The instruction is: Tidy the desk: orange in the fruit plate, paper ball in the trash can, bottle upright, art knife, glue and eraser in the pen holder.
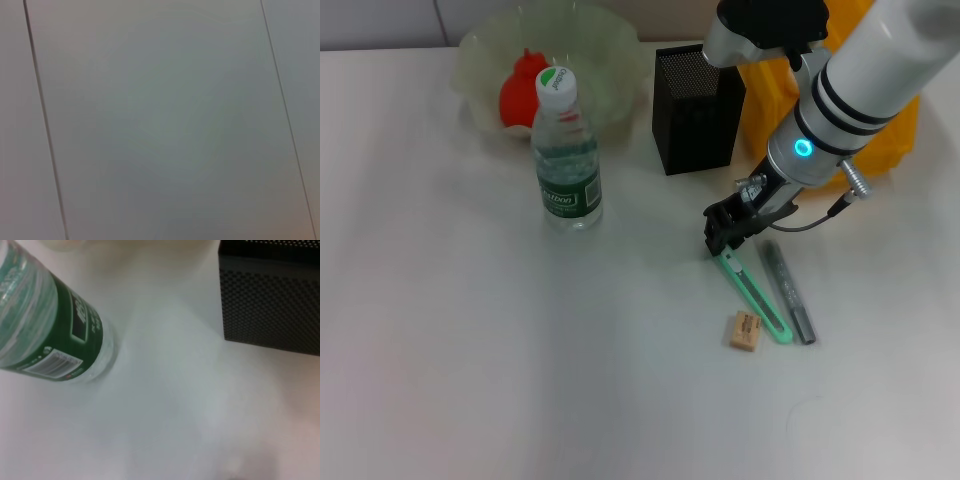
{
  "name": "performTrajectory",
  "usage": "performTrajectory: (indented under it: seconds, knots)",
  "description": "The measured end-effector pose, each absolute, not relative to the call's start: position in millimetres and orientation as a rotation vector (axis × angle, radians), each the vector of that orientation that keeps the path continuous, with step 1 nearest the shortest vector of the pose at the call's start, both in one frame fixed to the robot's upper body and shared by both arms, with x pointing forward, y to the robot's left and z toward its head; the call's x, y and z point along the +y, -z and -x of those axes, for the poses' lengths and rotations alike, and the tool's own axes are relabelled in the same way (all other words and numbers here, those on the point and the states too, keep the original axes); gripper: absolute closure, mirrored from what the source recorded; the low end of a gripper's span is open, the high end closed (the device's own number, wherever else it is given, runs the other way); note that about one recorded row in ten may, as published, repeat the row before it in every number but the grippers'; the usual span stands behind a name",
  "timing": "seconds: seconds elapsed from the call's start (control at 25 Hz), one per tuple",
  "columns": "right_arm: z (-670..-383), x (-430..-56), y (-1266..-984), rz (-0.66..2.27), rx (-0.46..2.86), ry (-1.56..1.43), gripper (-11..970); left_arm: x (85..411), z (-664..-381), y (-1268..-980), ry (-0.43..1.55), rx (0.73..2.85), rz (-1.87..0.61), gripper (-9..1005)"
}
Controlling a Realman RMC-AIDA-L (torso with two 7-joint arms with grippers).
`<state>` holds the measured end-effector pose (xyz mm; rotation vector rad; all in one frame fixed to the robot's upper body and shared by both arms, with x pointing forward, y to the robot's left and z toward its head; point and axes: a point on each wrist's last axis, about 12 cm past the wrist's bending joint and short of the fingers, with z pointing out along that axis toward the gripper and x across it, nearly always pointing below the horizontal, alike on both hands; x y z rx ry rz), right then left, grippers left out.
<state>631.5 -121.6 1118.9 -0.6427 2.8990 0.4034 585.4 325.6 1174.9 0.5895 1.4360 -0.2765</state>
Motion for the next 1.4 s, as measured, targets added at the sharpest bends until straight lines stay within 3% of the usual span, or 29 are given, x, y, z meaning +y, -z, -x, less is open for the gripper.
performTrajectory:
  seconds: [1.08,1.28,1.4]
  knots:
    - [-627.7,-157.7,-1117.4,0.436,2.84,-0.633,808,327.3,-582.9,-1173.4,0.283,1.436,-0.574,219]
    - [-629.2,-156.0,-1124.6,0.459,2.819,-0.636,960,326.6,-583.9,-1174.4,0.28,1.431,-0.579,219]
    - [-630.5,-151.0,-1133.1,0.5,2.808,-0.636,953,326.4,-584.2,-1174.1,0.279,1.431,-0.581,219]
